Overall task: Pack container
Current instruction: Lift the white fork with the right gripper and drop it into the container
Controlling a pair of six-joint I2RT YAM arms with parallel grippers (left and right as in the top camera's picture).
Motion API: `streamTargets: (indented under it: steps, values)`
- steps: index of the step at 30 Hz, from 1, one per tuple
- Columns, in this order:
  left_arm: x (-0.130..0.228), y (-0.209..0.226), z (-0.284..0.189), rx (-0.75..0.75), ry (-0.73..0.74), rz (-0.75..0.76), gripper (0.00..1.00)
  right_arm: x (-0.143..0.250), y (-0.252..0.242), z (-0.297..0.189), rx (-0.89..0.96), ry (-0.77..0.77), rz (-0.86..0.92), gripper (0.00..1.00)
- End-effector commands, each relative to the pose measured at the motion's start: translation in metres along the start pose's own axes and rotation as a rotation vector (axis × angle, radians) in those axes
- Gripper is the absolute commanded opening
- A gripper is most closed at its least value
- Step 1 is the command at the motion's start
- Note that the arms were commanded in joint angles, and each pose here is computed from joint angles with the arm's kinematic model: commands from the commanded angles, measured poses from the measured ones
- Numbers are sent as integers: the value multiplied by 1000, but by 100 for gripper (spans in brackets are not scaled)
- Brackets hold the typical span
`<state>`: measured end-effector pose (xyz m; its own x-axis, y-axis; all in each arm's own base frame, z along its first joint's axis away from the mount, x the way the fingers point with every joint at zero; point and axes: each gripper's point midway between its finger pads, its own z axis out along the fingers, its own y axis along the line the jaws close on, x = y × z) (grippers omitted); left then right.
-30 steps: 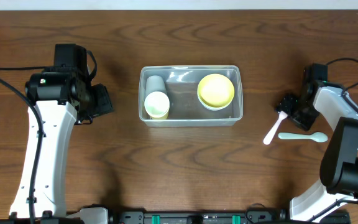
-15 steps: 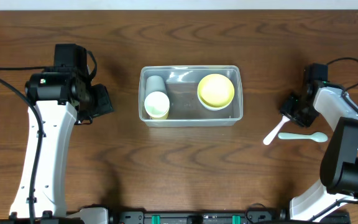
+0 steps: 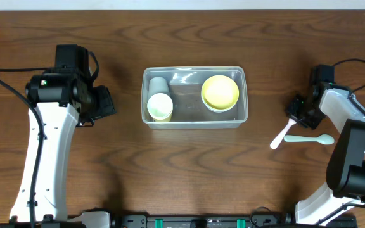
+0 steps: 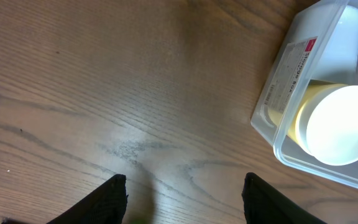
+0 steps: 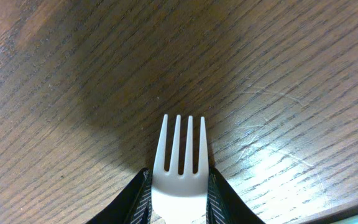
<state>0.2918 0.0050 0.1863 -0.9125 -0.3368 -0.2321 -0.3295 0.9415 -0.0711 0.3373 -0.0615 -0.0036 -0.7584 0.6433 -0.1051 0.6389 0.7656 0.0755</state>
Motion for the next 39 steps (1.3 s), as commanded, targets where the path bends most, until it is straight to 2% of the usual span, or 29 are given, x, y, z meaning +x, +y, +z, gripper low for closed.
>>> streamTargets:
  steps: [1,3,7,12,15,17,20,23,28,32,35,39]
  values:
    - [1,2,1,-4,6,4,61,10,2,5,-24,35,0,18]
    - [1,2,1,-4,6,4,61,10,15,4,-91,43,-34,17]
    - [1,2,1,-4,6,4,61,6,50,-13,-256,55,-117,5]
    - [1,2,1,-5,6,4,61,-11,90,-68,-367,-27,-272,5]
    - [1,2,1,-5,5,4,61,-17,119,-118,-407,-136,-452,5]
    - [1,2,1,-4,5,4,61,-12,142,-153,-441,-217,-608,1]
    - [1,2,1,-5,5,4,61,14,179,-200,-481,-331,-903,1]
    - [1,2,1,-5,5,4,61,49,209,-221,-478,-408,-1182,1]
    - [1,2,1,-5,5,4,61,111,243,-214,-414,-453,-1583,1]
    - [1,2,1,-5,5,4,61,152,261,-190,-383,-424,-1841,1]
    - [1,2,1,-5,6,4,61,172,266,-168,-376,-364,-1926,1]
    - [1,2,1,-5,6,4,61,185,266,-137,-357,-260,-1956,4]
